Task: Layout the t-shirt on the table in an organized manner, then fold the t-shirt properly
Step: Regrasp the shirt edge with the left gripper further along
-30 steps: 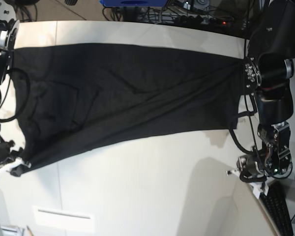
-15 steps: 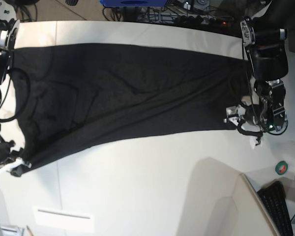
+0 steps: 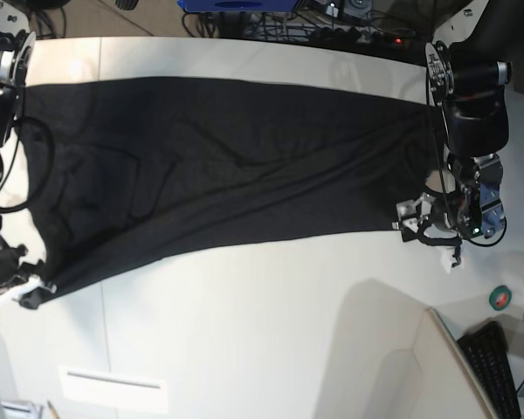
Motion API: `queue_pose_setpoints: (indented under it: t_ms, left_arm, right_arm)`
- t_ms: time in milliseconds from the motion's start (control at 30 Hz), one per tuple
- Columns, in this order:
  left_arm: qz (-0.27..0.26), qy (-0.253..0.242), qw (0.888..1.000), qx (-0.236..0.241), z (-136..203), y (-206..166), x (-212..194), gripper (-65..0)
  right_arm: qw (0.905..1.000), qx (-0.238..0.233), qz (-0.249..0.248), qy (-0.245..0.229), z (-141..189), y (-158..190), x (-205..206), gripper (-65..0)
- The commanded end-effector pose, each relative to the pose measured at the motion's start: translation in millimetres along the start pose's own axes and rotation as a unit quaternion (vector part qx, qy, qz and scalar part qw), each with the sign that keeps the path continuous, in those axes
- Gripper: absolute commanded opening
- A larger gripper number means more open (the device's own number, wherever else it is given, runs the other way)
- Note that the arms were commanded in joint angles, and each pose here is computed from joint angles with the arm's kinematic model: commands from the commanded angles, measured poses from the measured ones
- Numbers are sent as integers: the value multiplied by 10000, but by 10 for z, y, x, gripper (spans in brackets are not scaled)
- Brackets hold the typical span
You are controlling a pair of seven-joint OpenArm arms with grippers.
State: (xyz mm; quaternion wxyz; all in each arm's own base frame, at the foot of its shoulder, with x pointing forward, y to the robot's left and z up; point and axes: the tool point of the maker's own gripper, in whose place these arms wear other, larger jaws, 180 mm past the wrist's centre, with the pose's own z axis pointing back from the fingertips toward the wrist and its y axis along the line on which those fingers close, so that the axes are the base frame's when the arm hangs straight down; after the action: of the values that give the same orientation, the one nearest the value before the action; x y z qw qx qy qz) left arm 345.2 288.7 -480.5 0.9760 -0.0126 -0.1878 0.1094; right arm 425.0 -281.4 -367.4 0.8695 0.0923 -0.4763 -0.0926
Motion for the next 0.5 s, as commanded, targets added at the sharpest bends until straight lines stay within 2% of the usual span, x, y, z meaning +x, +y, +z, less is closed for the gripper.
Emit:
queue_pose_setpoints:
  t_ms: [0,200,300,400,467]
  left_arm:
    - [5,-175,9998,14,52,26,176,-133]
    - [11,-284,9996,-66,4,-68,189,-151]
    - [13,-233,9997,-86,-22,-91,128,-301]
    - [-25,-190,9997,-124,-51,-164,87,-533]
    - [-32,-188,9997,-124,-51,-167,86,-650]
  right_arm:
    - [9992,32,66,-395,28,-6,316,-650]
    - [9992,32,66,-395,28,-6,316,-650]
    - [9992,32,66,-395,28,-6,316,-650]
    - [9992,32,66,-395,28,-6,316,-650]
    - [9992,32,66,-395,28,-6,316,-650]
